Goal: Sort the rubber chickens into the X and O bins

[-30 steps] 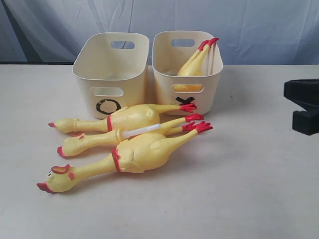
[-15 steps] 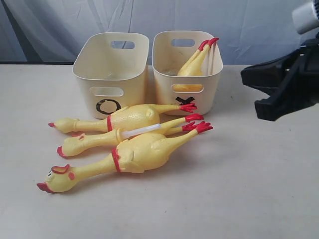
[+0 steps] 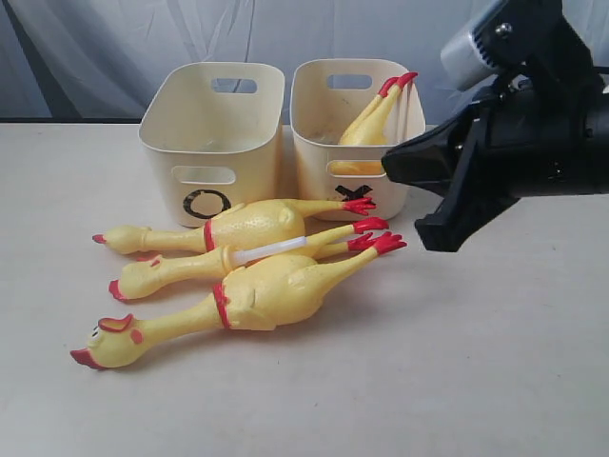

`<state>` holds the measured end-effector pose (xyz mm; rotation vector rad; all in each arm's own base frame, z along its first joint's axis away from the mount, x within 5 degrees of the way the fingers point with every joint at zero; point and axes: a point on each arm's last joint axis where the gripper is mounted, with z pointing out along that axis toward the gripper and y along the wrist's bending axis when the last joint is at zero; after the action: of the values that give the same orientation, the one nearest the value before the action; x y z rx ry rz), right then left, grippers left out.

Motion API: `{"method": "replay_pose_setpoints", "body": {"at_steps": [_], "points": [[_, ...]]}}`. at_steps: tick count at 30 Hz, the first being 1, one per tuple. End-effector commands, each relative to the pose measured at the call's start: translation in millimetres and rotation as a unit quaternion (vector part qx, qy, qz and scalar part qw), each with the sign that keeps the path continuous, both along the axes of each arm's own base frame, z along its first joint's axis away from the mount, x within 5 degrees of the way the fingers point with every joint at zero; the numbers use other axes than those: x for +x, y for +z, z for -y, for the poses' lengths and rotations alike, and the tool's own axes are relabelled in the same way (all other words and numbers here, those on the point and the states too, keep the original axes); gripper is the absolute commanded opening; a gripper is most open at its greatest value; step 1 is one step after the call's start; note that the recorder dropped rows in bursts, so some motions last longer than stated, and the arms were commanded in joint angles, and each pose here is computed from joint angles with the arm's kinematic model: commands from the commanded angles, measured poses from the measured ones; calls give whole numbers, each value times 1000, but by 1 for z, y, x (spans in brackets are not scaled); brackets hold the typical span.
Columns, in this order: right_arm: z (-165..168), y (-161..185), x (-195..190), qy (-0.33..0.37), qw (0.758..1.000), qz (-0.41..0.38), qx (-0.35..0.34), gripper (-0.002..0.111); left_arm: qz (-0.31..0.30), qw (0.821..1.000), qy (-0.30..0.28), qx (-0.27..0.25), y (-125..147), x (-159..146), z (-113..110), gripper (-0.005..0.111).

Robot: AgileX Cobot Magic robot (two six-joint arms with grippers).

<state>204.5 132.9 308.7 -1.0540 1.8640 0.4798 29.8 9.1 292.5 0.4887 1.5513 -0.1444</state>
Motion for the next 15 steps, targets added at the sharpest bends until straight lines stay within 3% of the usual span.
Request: {"method": "replay_pose_setpoints", "body": {"at_steps": [1, 10, 15], "points": [[-12, 0, 4, 18, 1000, -1, -1, -1, -10, 1000, 21, 0, -3, 2, -3, 0], [-25, -2, 0, 37, 999, 0, 0, -1, -8, 999, 11, -35, -1, 1, -1, 0], [-35, -1, 2, 47, 999, 3, 1, -1, 13, 999, 32, -4, 1, 2, -5, 0]]}}
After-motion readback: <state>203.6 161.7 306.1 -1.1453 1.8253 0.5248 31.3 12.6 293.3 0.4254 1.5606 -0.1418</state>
